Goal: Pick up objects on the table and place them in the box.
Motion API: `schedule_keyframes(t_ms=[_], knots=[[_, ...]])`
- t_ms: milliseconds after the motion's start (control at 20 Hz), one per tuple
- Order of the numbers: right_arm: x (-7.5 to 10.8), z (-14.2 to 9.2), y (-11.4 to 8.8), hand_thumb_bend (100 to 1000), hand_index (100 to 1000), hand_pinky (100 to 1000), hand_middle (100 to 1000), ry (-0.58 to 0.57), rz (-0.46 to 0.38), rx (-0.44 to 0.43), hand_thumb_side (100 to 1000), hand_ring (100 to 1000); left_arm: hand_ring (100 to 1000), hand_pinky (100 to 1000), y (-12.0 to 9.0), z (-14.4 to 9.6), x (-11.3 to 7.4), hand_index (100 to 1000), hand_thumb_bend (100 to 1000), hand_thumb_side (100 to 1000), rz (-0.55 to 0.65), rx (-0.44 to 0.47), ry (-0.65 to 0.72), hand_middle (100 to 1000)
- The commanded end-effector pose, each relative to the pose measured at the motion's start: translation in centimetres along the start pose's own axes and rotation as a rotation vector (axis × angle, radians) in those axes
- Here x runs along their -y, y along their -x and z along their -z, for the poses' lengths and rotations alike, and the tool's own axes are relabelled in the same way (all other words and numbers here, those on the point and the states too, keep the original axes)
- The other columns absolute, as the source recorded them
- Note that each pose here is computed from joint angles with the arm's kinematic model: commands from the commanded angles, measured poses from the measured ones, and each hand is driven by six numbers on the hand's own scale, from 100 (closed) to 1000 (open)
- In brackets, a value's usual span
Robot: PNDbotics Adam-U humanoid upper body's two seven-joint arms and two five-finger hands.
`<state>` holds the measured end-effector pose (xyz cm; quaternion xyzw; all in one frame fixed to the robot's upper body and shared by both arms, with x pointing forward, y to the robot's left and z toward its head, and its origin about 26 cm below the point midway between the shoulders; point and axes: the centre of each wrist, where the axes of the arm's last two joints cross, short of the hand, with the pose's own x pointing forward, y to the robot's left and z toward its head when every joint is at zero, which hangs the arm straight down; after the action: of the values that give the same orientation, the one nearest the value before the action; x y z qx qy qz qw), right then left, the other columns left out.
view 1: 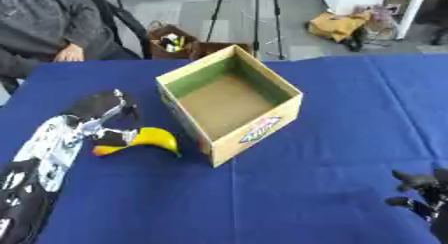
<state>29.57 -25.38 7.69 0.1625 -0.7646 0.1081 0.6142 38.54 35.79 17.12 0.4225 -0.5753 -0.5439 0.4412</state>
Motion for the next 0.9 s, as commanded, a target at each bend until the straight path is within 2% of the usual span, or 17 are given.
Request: schedule_keyframes(t_ms=[50,150,250,300,550,900], knots=[[0.2,0.1,-0.7,100,624,650,538,-0.005,-0.019,0.015,772,965,504,662,0.7,-0.5,-2.4,665,100,157,0.026,-0.010,-0.034,472],[0.2,0.1,-0.7,100,624,650,538,-0.005,-0.019,0.014,773,965,538,683,0.8,-0.5,-2.2,714,100,210,0.042,-0.009,0.004,512],[0.2,0.1,-0.6,100,624,650,539,-0.006,-0.019,0.013,773,965,597,719,1.0,-0.4,-1.6,787,225,343,0.070,-0.003,0.062,582],[0.2,0.1,-0.6,100,624,650,538,-0.007,-0.019,0.013,773,965,610,728,1.2,-0.3,-1.2,799,263,377,0.086,0.000,0.102,599],[0.2,0.1,-0.6,100,624,650,538,-0.007,-0.018,0.012,773,965,616,730,2.4,0.2,0.2,795,267,406,0.110,0.003,0.218,604],[0.2,0.1,-0.6,100,624,650,538,-0.008,-0.018,0.012,774,964,601,723,2.9,0.7,1.3,777,251,401,0.104,-0.002,0.241,586]])
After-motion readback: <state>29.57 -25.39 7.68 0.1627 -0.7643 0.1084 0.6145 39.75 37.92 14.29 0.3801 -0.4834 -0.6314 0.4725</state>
